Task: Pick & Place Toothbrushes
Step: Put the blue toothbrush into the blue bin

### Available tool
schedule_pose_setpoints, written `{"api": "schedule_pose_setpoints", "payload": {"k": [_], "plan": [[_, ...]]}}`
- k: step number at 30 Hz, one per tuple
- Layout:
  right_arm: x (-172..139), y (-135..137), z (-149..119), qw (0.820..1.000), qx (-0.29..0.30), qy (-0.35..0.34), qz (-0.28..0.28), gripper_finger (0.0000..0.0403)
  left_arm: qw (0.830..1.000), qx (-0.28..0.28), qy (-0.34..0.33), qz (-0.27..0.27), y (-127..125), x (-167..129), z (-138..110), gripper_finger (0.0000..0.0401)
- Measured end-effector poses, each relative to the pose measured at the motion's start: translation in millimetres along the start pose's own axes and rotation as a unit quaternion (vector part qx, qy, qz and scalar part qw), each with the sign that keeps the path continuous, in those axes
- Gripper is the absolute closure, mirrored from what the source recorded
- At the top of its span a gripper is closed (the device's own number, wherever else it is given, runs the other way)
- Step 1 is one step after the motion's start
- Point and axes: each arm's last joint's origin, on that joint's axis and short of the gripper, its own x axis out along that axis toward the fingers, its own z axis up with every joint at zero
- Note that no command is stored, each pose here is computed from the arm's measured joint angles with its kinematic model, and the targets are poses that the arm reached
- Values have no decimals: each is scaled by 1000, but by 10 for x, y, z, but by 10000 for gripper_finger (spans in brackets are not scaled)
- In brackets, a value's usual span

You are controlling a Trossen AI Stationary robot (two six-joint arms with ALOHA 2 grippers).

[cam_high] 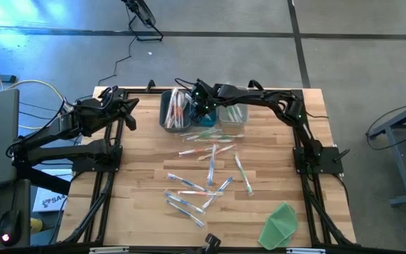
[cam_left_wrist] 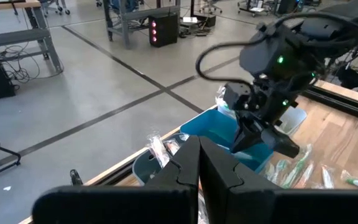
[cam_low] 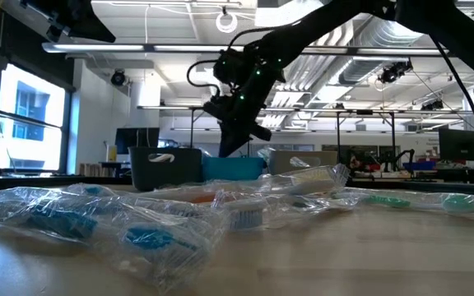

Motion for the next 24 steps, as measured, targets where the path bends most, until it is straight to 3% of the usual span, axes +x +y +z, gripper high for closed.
{"api": "schedule_pose_setpoints", "payload": {"k": [18, 24], "plan": [[73, -271, 45, 992, 88, -24, -83, 401, 1000, 0, 0, 0, -1, 1, -1, 401], [72, -323, 58, 995, 85, -12, -52, 401, 1000, 5, 9, 1, 3, 0, -18, 401]]}}
